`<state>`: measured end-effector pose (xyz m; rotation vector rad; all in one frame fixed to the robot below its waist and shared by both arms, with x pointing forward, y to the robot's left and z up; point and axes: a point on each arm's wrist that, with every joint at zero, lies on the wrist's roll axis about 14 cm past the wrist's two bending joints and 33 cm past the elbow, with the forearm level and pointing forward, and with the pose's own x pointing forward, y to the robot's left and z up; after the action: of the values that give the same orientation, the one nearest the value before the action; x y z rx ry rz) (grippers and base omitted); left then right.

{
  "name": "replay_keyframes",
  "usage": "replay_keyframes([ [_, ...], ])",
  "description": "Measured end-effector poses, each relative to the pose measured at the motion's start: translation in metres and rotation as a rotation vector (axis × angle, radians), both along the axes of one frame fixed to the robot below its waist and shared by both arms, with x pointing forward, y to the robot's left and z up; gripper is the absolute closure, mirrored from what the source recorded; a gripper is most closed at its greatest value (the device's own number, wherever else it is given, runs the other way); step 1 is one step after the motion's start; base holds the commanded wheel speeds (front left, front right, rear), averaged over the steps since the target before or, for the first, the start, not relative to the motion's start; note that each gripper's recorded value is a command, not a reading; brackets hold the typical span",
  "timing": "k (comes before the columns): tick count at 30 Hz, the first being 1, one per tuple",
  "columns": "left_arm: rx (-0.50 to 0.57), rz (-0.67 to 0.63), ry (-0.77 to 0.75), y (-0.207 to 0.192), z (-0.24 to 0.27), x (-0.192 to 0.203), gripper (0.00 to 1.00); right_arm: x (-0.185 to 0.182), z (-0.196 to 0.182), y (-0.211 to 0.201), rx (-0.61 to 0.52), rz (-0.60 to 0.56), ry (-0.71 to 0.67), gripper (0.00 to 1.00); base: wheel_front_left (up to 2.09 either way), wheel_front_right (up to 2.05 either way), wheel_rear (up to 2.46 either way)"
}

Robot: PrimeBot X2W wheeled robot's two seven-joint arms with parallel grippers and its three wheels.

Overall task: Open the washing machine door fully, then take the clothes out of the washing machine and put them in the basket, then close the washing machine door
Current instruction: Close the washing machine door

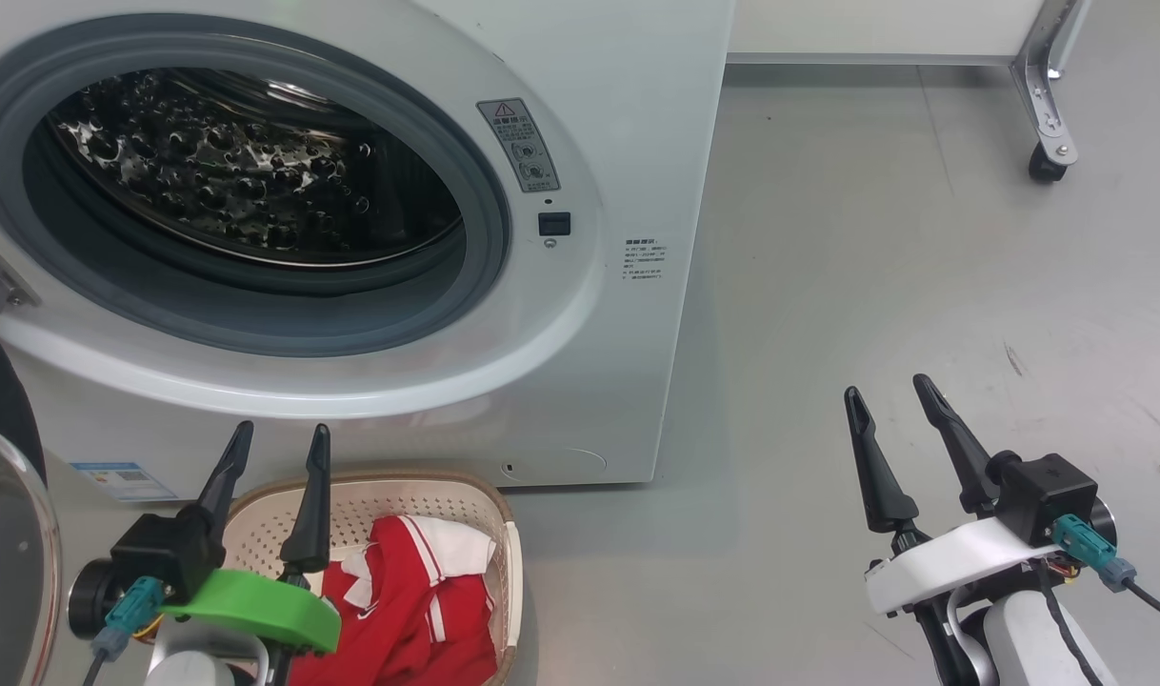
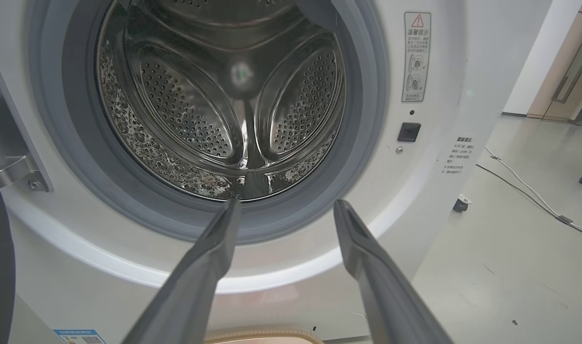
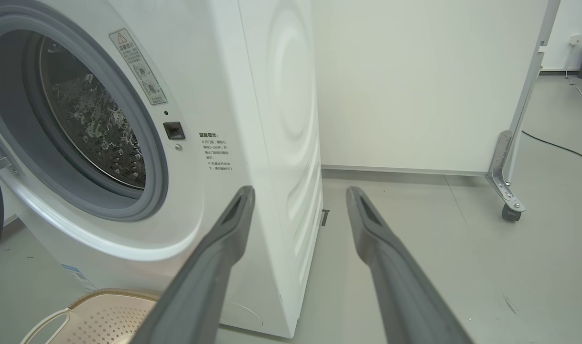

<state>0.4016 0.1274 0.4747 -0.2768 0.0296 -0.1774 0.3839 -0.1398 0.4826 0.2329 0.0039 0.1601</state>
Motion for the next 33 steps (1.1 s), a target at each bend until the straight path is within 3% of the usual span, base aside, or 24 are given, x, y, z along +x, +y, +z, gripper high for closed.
replay_keyframes([
  [33,-0.002,-0.011,-0.005,-0.0037,0.0014,-0.0037,0.0,-0.0003,0.0014,0.0013,0.005,0.0,-0.004,0.0,0.0,0.0,0.0],
])
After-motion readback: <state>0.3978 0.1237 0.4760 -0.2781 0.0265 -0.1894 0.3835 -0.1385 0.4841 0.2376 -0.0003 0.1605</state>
